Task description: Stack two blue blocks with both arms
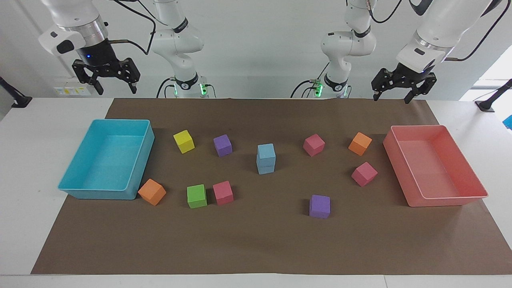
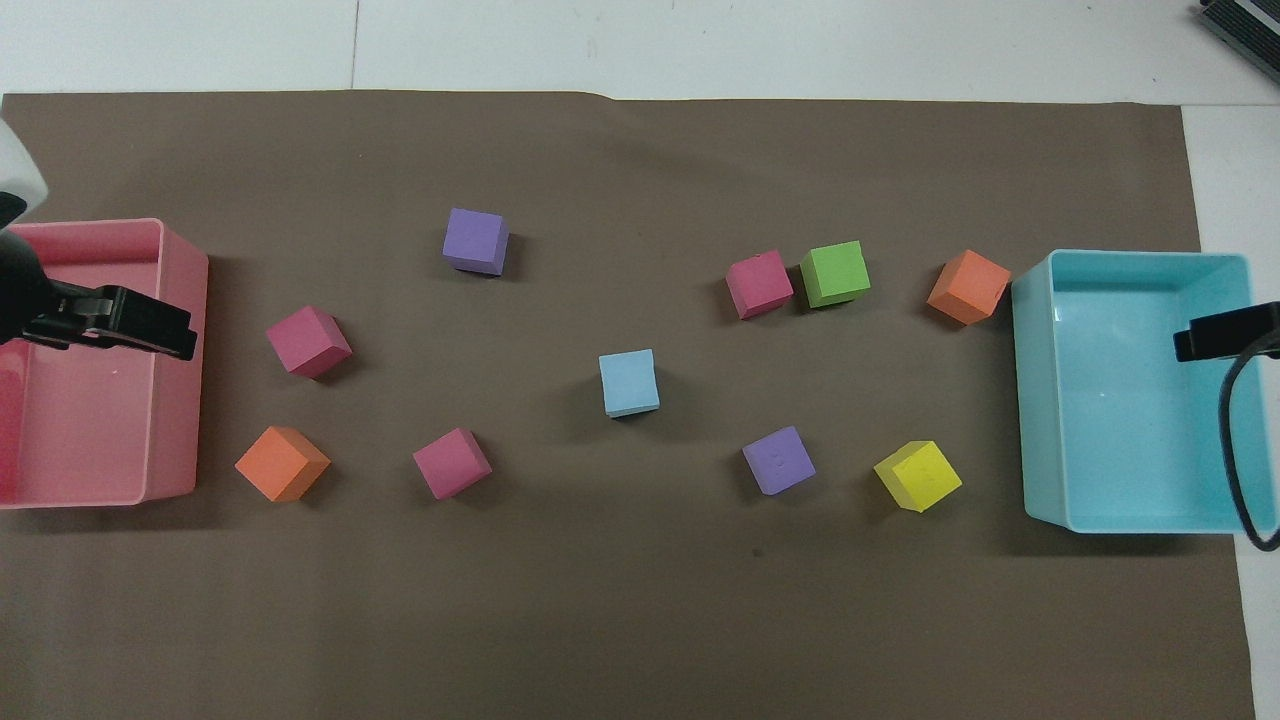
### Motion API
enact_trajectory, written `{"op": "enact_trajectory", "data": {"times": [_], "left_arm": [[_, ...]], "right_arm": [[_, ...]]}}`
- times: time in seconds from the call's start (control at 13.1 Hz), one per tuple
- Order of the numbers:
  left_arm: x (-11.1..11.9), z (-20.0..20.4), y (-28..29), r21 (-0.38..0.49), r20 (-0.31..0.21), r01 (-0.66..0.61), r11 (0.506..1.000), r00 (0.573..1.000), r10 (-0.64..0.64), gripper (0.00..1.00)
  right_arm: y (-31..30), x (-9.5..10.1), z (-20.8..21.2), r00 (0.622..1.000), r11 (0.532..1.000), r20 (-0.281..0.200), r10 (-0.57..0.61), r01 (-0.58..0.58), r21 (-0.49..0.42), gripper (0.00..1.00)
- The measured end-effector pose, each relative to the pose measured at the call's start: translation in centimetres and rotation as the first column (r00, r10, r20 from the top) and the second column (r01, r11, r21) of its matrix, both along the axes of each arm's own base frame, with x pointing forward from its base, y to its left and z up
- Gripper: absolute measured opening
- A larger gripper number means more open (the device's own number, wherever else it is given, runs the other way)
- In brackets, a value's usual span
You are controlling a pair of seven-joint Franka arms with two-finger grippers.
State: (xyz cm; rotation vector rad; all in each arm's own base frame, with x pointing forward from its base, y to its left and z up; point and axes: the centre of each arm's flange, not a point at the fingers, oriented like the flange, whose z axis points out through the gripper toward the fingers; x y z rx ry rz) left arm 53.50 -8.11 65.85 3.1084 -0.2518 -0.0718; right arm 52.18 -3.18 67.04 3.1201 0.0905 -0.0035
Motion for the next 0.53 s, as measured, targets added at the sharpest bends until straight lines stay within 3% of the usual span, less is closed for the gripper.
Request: {"op": "enact_trajectory", "data": {"times": [0.53], "left_arm": [[0.06,0.02,0.08,-0.001,0.005,-0.002,1.0,1.0,0.002,1.0]], "right_arm": [[-0.13,-0.8,1.03,1.0,1.0,0.006,-0.002,0.002,-0.001,1.0]]}}
